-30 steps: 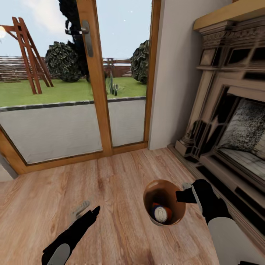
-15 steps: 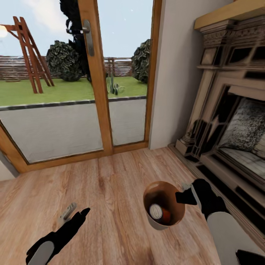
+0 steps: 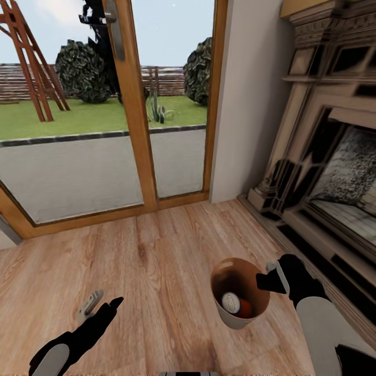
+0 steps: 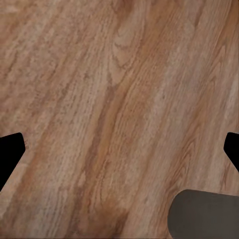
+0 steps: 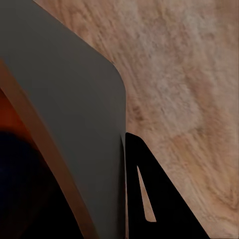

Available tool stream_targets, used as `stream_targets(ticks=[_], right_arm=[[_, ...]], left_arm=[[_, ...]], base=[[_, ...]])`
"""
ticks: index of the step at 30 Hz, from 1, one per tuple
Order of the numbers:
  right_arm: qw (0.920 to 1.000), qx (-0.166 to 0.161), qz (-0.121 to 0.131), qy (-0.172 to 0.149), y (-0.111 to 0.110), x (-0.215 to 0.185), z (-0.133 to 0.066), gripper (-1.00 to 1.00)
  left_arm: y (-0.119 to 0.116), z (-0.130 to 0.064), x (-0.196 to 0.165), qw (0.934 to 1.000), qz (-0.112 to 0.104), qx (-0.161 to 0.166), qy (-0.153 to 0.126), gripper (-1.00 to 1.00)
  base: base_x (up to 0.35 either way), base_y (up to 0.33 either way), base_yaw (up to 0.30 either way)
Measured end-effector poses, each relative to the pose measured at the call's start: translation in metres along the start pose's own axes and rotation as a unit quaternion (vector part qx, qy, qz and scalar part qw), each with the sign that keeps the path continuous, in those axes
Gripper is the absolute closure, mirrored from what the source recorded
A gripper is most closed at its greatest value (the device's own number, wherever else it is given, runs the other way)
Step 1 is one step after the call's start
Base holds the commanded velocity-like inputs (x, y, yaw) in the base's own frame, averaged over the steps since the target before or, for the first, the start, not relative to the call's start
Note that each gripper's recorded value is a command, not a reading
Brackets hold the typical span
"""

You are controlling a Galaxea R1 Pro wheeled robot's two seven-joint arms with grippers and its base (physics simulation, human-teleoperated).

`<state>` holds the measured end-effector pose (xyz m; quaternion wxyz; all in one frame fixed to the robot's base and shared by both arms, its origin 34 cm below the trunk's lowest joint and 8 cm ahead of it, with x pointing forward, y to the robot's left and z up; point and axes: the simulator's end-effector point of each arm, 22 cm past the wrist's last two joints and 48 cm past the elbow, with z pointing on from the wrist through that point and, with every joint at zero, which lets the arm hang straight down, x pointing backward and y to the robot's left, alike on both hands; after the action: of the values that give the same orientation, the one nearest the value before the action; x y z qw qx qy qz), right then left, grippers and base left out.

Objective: Put the three can of soda from the living room inside the tash can in the kitchen.

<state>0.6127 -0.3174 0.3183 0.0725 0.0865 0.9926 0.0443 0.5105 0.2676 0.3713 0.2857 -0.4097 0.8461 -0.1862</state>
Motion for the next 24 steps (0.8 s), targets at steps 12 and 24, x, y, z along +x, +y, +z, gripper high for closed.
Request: stream_targets(ticks=[12,24], right_arm=[[0.9997,0.003,0.003,0.025,-0.003,0.015,0.026,1.0],[0.9992,-0.007,0.011,0.039,0.001,0.022,0.04,-1.0]], left_arm=[[0.016,0.013,0.011,0.9997,-0.002,-0.019,0.015,-1.0],[0.025,0.019,0.018,0.9993,-0.003,-0.029,0.024,-1.0]], base=[[0.0,0.0,0.0],[0.0,0.0,0.0]])
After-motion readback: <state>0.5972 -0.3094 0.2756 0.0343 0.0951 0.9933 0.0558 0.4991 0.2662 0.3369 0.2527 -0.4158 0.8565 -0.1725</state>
